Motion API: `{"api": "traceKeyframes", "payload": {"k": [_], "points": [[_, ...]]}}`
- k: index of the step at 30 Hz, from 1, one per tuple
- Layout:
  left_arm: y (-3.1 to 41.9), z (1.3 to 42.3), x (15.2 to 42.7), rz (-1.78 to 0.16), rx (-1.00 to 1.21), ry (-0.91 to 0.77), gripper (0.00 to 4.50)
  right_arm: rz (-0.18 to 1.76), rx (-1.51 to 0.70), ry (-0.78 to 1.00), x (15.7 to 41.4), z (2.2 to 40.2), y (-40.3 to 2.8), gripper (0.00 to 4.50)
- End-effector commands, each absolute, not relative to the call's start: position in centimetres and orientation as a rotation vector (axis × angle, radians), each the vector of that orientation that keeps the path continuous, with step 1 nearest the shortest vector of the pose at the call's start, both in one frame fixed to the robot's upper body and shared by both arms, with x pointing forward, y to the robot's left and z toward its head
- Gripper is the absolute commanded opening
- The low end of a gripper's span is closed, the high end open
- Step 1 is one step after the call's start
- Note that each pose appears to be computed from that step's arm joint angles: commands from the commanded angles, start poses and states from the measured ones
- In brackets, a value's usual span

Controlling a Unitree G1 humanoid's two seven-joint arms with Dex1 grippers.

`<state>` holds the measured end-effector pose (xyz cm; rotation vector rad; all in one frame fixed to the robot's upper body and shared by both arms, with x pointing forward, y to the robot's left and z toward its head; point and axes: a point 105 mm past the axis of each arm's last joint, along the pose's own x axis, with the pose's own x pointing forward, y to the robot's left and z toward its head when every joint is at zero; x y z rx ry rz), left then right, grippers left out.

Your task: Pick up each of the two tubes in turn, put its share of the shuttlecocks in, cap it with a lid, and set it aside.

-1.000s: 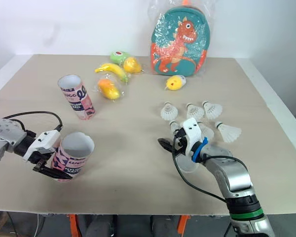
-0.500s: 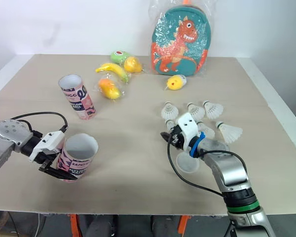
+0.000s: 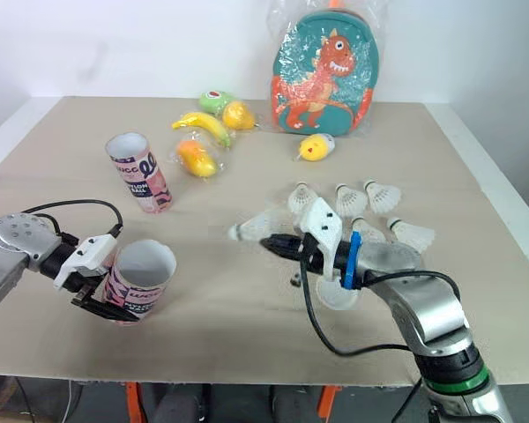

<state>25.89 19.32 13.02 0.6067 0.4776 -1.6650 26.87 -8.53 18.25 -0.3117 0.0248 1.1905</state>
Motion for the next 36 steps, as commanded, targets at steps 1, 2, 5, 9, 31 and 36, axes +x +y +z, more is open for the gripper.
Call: {"api": "traceKeyframes", "payload": {"k": [1,2,5,9,31,36], "points": [[19.2,12.4,25.9,-1.680,0.598,0.502,2.94,1.313,-0.344,-0.103,25.6,22.1,-8.0,0.03],[19.2,12.3,26.0,-1.682,0.594,0.504,2.94,1.351,-0.361,-0.124,25.3,22.8,-7.6,0.03],[19.2,12.3,26.2,-1.683,0.590,0.509,2.94,1.449,-0.427,-0.164,24.8,24.0,-6.6,0.03],[19.1,12.3,26.5,-1.681,0.590,0.510,2.94,1.538,-0.543,-0.141,24.9,23.6,-5.3,0.03],[18.9,12.1,26.4,-1.684,0.560,0.498,2.94,1.840,-0.639,-0.175,25.4,25.8,0.9,2.45],[18.7,12.1,26.4,-1.688,0.556,0.491,2.94,1.801,-0.494,-0.212,25.6,28.0,-0.6,3.92]]}}
